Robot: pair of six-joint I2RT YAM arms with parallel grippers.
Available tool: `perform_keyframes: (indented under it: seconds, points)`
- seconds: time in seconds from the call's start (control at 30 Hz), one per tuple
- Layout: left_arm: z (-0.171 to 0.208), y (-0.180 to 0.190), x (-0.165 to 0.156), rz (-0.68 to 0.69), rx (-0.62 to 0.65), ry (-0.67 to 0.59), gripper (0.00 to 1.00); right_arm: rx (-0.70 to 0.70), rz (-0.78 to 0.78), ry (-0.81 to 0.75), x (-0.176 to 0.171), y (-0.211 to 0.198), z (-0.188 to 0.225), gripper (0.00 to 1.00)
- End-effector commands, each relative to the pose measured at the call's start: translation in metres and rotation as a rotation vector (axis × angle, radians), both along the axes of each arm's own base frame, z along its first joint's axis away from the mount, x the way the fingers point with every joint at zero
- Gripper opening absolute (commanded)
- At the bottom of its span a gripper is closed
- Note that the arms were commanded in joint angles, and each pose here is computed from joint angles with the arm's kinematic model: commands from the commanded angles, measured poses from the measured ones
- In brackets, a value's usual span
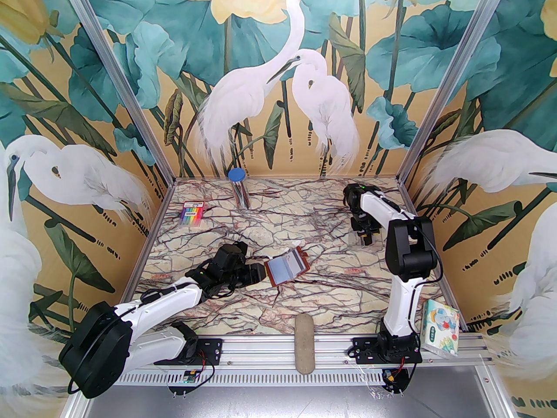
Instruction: Put the credit cards into the card holder
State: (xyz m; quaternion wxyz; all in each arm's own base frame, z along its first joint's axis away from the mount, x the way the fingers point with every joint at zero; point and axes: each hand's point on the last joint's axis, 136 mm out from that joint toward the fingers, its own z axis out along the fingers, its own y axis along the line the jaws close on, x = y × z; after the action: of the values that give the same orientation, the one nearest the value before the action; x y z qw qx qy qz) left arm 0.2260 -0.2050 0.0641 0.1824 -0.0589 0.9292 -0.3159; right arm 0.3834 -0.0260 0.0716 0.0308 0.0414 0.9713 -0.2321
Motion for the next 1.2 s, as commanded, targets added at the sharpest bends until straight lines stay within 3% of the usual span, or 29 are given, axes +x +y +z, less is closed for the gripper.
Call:
perform_keyframes:
  seconds: [0.0, 1.17]
  points:
    - [-0.003, -0.002, 0.000, -0.003, -0.012, 0.016, 0.65, -0.032, -0.020, -0.034, 0.000, -0.009, 0.018, 0.31]
    - [-0.006, -0.001, -0.002, 0.000, -0.014, 0.023, 0.65, -0.002, -0.025, -0.061, -0.003, -0.005, 0.028, 0.07]
